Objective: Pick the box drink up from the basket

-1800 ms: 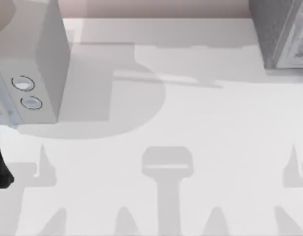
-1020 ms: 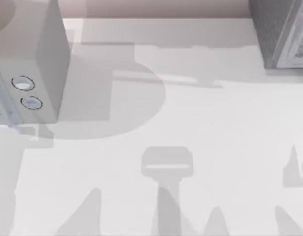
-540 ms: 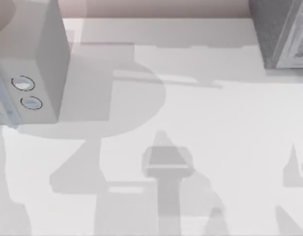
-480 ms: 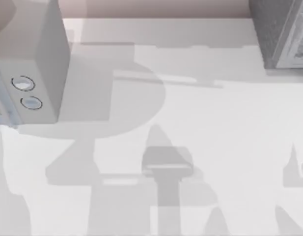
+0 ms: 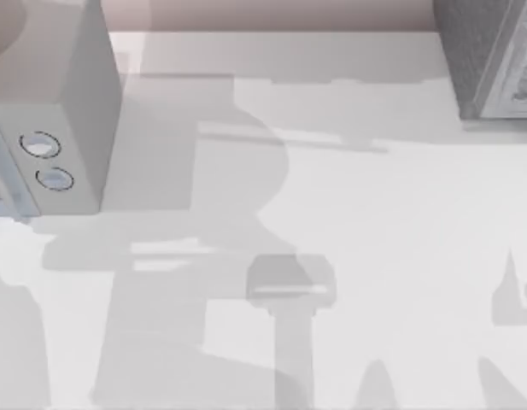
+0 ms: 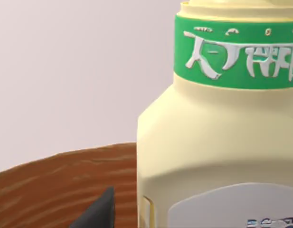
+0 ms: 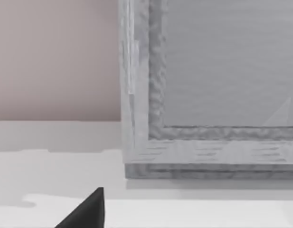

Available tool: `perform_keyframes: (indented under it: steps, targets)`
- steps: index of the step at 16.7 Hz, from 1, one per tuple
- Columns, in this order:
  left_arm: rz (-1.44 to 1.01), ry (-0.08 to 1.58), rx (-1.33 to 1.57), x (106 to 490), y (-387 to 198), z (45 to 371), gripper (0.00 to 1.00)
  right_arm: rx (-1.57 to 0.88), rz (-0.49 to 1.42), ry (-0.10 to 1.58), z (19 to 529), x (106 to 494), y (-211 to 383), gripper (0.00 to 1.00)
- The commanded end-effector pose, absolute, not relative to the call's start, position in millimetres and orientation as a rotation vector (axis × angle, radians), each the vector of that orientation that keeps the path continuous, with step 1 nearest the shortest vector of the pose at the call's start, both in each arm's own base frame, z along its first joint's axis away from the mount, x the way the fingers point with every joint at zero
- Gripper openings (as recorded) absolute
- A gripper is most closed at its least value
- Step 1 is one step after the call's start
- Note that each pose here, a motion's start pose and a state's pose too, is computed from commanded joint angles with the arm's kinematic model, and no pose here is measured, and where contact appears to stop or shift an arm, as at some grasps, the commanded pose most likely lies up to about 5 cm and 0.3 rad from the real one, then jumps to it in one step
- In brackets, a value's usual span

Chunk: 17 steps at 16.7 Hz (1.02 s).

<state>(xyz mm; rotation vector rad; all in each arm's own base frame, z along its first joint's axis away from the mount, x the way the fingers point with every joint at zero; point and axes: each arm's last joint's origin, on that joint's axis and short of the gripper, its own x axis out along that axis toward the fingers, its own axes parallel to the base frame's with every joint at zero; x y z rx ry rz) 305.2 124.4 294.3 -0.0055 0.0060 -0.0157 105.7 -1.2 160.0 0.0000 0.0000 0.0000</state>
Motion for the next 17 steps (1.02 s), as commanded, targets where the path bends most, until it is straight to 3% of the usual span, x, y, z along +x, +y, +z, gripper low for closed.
perform_keyframes:
  steps: [5, 17]
  targets:
    - [-0.016, -0.003, 0.0, 306, 123, 298, 1.0, 0.0, 0.0, 0.0, 160, 106, -1, 1.0]
    - [-0.016, 0.006, -0.006, 355, 124, 294, 1.0, 0.0, 0.0, 0.0, 160, 106, -1, 1.0]
